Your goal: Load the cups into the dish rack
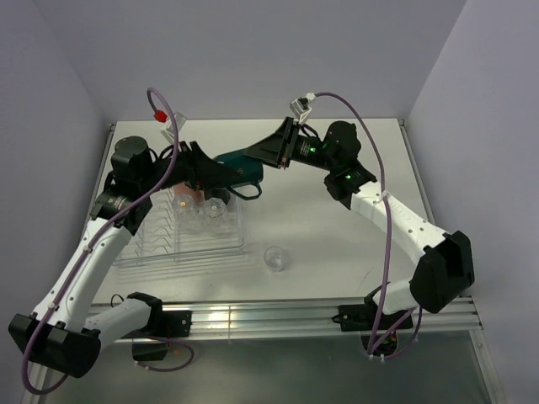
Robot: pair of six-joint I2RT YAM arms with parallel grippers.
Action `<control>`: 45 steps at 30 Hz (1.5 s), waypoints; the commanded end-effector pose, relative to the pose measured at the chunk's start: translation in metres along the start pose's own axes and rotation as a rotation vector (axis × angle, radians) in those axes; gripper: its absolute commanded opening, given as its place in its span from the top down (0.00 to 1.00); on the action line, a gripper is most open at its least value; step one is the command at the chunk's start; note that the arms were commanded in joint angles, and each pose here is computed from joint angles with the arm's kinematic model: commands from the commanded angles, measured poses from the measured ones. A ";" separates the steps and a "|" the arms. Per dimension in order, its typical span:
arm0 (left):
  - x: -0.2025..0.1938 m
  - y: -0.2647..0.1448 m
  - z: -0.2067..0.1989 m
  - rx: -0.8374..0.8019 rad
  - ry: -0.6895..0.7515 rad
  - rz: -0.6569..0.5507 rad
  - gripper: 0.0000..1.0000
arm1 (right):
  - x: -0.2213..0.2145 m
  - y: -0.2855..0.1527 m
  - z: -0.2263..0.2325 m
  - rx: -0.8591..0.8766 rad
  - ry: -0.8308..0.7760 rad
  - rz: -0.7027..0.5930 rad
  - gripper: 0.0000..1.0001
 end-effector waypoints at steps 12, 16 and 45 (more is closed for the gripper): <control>0.016 -0.060 0.006 0.444 0.070 0.009 1.00 | 0.029 -0.038 -0.041 -0.457 -0.213 -0.178 0.56; 0.015 -0.085 0.031 0.674 0.060 0.040 1.00 | 0.035 -0.051 -0.066 -0.615 -0.264 -0.188 0.56; -0.053 -0.136 0.103 1.201 -0.192 0.086 1.00 | 0.010 -0.062 -0.144 -0.809 -0.319 -0.022 0.57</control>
Point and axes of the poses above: each gripper's point midway between its finger pads, its own y axis out along the fingers, its own z axis along the line the jaws close on, x = y × z, the point moved 1 cm from there along -y, back along the fingers, and after that the axes turned 4 degrees about -y, right-handed, at the moved point
